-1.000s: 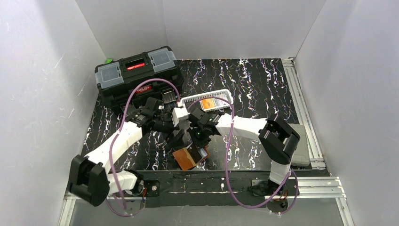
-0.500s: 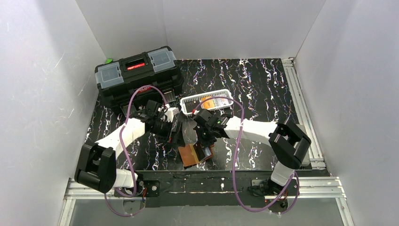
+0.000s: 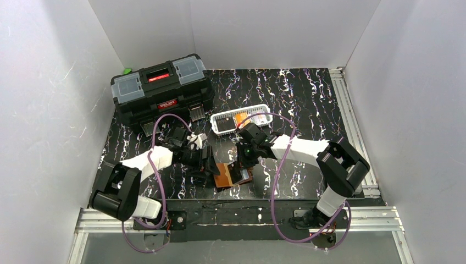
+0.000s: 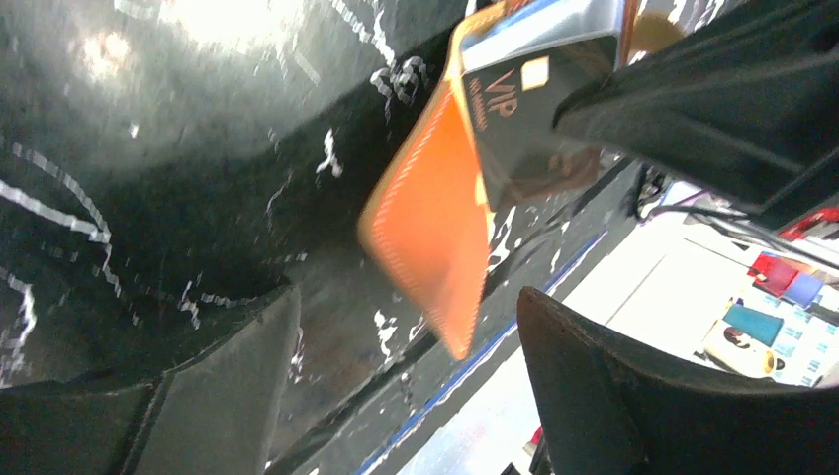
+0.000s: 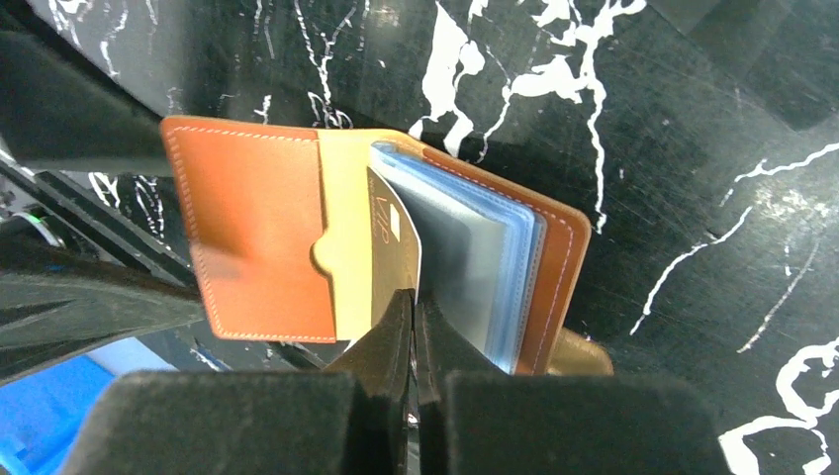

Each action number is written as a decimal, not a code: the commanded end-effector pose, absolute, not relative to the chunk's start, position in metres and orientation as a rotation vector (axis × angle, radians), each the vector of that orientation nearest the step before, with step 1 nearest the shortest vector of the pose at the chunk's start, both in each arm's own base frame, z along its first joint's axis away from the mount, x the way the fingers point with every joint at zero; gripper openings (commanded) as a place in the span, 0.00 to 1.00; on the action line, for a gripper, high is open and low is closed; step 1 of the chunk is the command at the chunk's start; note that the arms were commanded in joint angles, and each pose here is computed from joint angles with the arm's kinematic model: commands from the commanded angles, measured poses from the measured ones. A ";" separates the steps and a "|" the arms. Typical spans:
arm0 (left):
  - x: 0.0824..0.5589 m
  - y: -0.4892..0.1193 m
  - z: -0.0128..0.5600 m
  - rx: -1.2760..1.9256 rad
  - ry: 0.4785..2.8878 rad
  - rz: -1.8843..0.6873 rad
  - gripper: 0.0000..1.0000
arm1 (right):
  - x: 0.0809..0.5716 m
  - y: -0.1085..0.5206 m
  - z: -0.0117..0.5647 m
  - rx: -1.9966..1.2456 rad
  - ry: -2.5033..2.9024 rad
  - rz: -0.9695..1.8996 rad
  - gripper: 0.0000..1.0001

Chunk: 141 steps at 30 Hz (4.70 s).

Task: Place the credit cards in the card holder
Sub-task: Open the card holder at the center of the board, then turn over the card slot in the card holder.

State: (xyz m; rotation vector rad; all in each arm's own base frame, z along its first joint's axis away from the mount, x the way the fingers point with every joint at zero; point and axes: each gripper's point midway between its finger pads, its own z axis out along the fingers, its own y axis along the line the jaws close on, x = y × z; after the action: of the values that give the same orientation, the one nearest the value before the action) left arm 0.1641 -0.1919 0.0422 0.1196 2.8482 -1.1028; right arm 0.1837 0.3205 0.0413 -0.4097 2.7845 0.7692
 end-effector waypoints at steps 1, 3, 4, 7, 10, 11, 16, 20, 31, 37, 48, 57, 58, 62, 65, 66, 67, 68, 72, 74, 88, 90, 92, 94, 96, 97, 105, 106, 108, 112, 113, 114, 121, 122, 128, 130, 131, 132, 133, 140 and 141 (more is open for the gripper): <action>0.184 -0.208 0.040 0.071 2.761 -1.152 0.77 | 0.187 0.308 0.030 -0.406 2.788 0.693 0.01; 0.191 -0.214 0.042 0.064 2.728 -1.179 0.70 | 0.188 0.308 0.031 -0.408 2.785 0.696 0.01; 0.191 -0.217 0.042 0.068 2.725 -1.191 0.63 | 0.188 0.308 0.030 -0.408 2.784 0.695 0.01; 0.188 -0.220 0.040 0.083 2.738 -1.206 0.29 | 0.189 0.308 0.032 -0.403 2.776 0.695 0.01; 0.183 -0.221 0.038 0.083 2.757 -1.215 0.21 | 0.189 0.306 0.032 -0.398 2.771 0.710 0.01; 0.182 -0.221 0.038 0.083 2.762 -1.218 0.18 | 0.189 0.306 0.033 -0.391 2.770 0.717 0.01; 0.185 -0.221 0.043 0.099 2.764 -1.199 0.00 | 0.197 0.304 0.043 -0.354 2.742 0.795 0.01; 0.190 -0.222 0.054 0.138 2.767 -1.186 0.00 | 0.211 0.293 0.062 -0.275 2.690 0.888 0.01; 0.194 -0.223 0.067 0.196 2.770 -1.160 0.00 | 0.217 0.274 0.064 -0.206 2.668 0.888 0.01; 0.194 -0.222 0.066 0.208 2.771 -1.149 0.00 | 0.218 0.274 0.060 -0.207 2.672 0.884 0.01; 0.189 -0.216 0.059 0.243 2.787 -1.099 0.00 | 0.224 0.267 0.070 -0.265 2.644 0.877 0.01; 0.188 -0.219 0.063 0.248 2.779 -1.117 0.00 | 0.221 0.276 0.075 -0.262 2.637 0.963 0.01; 0.188 -0.220 0.063 0.248 2.780 -1.118 0.00 | 0.221 0.278 0.078 -0.261 2.630 0.980 0.01; 0.189 -0.220 0.063 0.241 2.778 -1.118 0.00 | 0.219 0.281 0.091 -0.270 2.594 1.022 0.01; 0.189 -0.220 0.064 0.234 2.777 -1.118 0.00 | 0.220 0.279 0.097 -0.268 2.581 1.014 0.01; 0.189 -0.221 0.064 0.236 2.778 -1.118 0.00 | 0.220 0.278 0.098 -0.265 2.581 1.002 0.01; 0.189 -0.220 0.064 0.235 2.777 -1.117 0.00 | 0.221 0.275 0.098 -0.262 2.581 0.986 0.01; 0.189 -0.220 0.064 0.237 2.776 -1.116 0.00 | 0.221 0.274 0.099 -0.260 2.577 0.976 0.01; 0.188 -0.220 0.064 0.236 2.779 -1.114 0.00 | 0.224 0.271 0.103 -0.251 2.560 0.951 0.01; 0.188 -0.220 0.065 0.235 2.777 -1.117 0.00 | 0.224 0.274 0.105 -0.256 2.553 0.974 0.01; 0.187 -0.220 0.065 0.237 2.775 -1.122 0.00 | 0.216 0.291 0.082 -0.270 2.615 1.017 0.01; 0.187 -0.221 0.065 0.237 2.774 -1.123 0.00 | 0.215 0.291 0.080 -0.271 2.619 1.015 0.01; 0.187 -0.221 0.065 0.238 2.772 -1.124 0.00 | 0.215 0.291 0.079 -0.270 2.622 1.017 0.01; 0.187 -0.220 0.065 0.238 2.774 -1.124 0.00 | 0.213 0.292 0.079 -0.272 2.623 1.026 0.01; 0.187 -0.221 0.065 0.239 2.771 -1.126 0.00 | 0.212 0.294 0.079 -0.274 2.622 1.038 0.01; 0.187 -0.221 0.065 0.239 2.772 -1.126 0.00 | 0.211 0.295 0.080 -0.278 2.622 1.046 0.01; 0.187 -0.222 0.066 0.245 2.760 -1.142 0.00 | 0.202 0.310 0.084 -0.338 2.618 1.094 0.01; 0.186 -0.223 0.067 0.247 2.758 -1.147 0.02 | 0.202 0.312 0.085 -0.345 2.615 1.100 0.01; 0.186 -0.223 0.067 0.247 2.754 -1.154 0.21 | 0.201 0.314 0.088 -0.361 2.602 1.115 0.01; 0.185 -0.227 0.072 0.267 2.723 -1.206 0.50 | 0.200 0.322 0.099 -0.394 2.571 1.164 0.01; 0.185 -0.230 0.074 0.268 2.709 -1.233 0.54 | 0.199 0.324 0.102 -0.407 2.563 1.180 0.01; 0.185 -0.231 0.075 0.272 2.698 -1.252 0.56 | 0.198 0.327 0.103 -0.423 2.556 1.192 0.01; 0.183 -0.236 0.081 0.307 2.648 -1.326 0.56 | 0.192 0.339 0.108 -0.503 2.543 1.261 0.01; 0.183 -0.236 0.081 0.308 2.642 -1.335 0.56 | 0.192 0.341 0.108 -0.512 2.541 1.267 0.01; 0.181 -0.237 0.085 0.326 2.598 -1.404 0.55 | 0.189 0.348 0.104 -0.559 2.564 1.312 0.01; 0.179 -0.237 0.087 0.334 2.589 -1.428 0.55 | 0.187 0.352 0.104 -0.579 2.562 1.337 0.01; 0.179 -0.237 0.089 0.338 2.576 -1.446 0.55 | 0.188 0.355 0.105 -0.594 2.557 1.343 0.01; 0.178 -0.237 0.091 0.346 2.566 -1.456 0.55 | 0.187 0.356 0.104 -0.603 2.561 1.343 0.01; 0.177 -0.235 0.090 0.349 2.571 -1.458 0.55 | 0.187 0.358 0.103 -0.611 2.564 1.349 0.01; 0.177 -0.230 0.081 0.318 2.606 -1.424 0.50 | 0.185 0.362 0.100 -0.638 2.575 1.352 0.01; 0.178 -0.229 0.080 0.319 2.607 -1.412 0.48 | 0.185 0.362 0.100 -0.637 2.574 1.353 0.01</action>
State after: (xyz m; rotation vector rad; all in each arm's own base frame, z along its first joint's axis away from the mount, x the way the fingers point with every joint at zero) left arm 0.1818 -0.2316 0.0774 0.2938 2.6251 -1.4022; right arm 0.1833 0.3508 0.0851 -0.5678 2.6449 1.2997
